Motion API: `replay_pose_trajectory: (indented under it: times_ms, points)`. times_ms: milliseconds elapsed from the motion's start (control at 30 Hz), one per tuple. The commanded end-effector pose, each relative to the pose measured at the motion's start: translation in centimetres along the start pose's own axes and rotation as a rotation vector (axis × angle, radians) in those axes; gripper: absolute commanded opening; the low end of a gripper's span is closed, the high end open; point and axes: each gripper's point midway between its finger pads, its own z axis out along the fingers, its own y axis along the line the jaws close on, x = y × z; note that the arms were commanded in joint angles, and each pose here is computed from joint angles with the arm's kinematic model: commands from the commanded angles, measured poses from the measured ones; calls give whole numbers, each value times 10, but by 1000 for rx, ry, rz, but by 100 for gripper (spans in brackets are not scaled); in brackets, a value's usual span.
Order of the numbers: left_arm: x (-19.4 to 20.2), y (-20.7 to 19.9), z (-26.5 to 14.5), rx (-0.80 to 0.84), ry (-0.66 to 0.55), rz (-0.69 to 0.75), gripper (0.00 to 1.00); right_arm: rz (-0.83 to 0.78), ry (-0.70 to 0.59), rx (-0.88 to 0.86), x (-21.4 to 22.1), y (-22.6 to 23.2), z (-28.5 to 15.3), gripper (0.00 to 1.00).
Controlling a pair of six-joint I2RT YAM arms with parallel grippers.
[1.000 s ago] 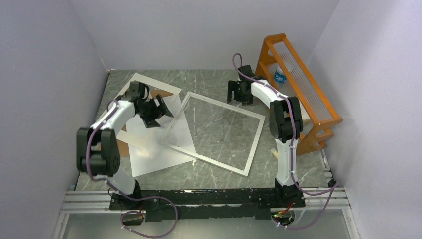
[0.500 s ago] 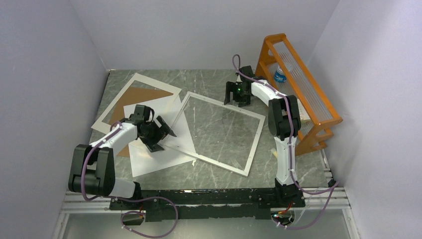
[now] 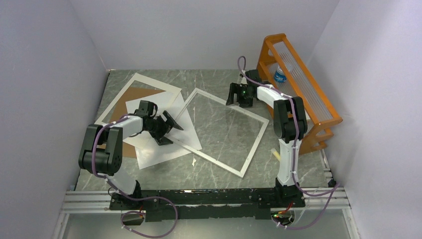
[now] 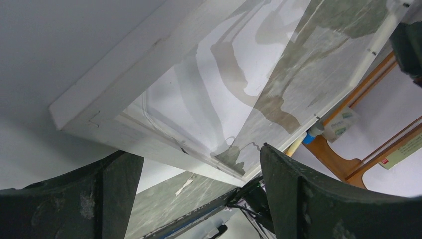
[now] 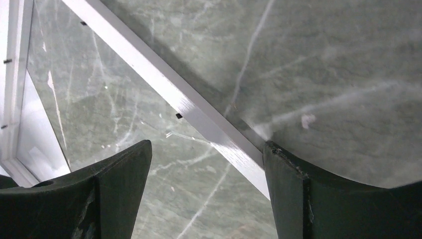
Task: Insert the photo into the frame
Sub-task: Adjust the photo frame at the center of the board.
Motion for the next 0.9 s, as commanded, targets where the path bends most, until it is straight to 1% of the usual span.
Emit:
replay_pose_trajectory:
  times_ms: [0,300,400,567,867]
  points:
    - [-23,-61,-7,188,-36,150,89,39,47,-107,25,36,-23,84]
    - [-34,-81,-3,235,-21,169,89,101,14,-144,34,49,-46,83]
    - [-36,-84,1,246,-16,176,88,131,3,-138,38,49,-52,82]
    - [-39,-93,7,279,27,211,87,182,-18,-119,47,48,-62,82]
    - [-48,-110,17,316,66,251,87,266,-19,-99,69,44,-69,82]
